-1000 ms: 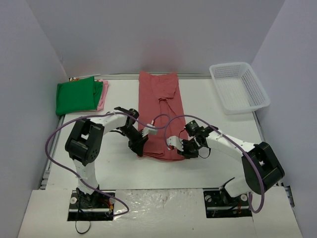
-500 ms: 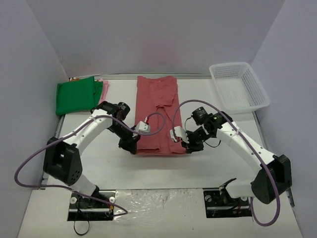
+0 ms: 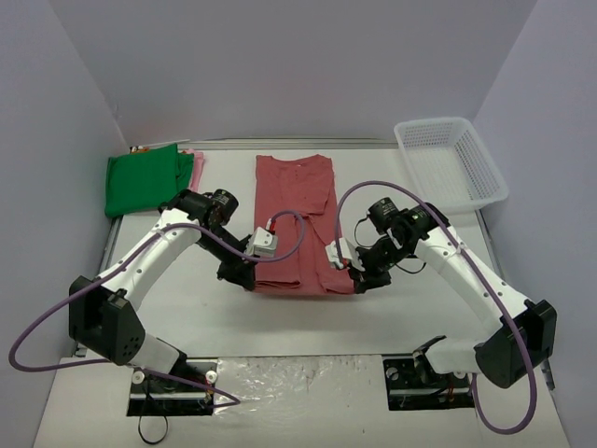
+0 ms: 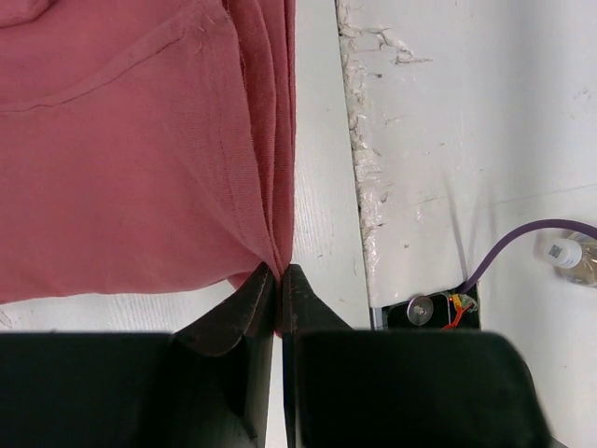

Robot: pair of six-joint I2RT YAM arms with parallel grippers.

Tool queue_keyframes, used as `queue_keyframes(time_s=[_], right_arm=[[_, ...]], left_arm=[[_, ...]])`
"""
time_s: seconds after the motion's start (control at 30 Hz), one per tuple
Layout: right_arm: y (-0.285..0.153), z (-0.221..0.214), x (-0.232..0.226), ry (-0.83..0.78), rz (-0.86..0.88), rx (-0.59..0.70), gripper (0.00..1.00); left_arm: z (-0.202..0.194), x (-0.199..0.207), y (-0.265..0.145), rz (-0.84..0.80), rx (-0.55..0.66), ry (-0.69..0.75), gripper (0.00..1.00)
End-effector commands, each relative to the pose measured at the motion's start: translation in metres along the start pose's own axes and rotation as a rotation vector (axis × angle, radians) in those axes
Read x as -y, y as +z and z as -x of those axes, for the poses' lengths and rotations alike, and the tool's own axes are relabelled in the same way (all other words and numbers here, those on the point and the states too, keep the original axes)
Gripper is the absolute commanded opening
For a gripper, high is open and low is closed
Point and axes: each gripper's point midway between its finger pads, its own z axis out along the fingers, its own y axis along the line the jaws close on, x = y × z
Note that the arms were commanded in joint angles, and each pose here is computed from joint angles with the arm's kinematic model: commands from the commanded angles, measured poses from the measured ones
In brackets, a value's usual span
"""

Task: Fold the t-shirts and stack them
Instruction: Grab the bottom of the folded rectangular tshirt with both arms, then fold the folded rectangular tshirt in 1/3 of the way

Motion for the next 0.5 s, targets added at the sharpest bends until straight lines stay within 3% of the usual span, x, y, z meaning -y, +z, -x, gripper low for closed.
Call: queue_keyframes(time_s=[0.0,0.27,0.47], right_arm=[[-0.006,0.004,0.002,0.01,0.002,-0.002,0.0],[-0.004,0.004,0.044,0.017,-0.082,-0.026,0.0],[-0.012,0.002,0.077,0.034,-0.119,-0.023,0.0]], left_arm=[[0.003,0.021,-0.007,-0.049,-0.011,-0.057,0.02],[0.01,-0.029,-0.019,0.17,-0.018,-0.086,0.02],[0.012,-0.057,-0.032,0.245,-0.02,-0.091,0.02]])
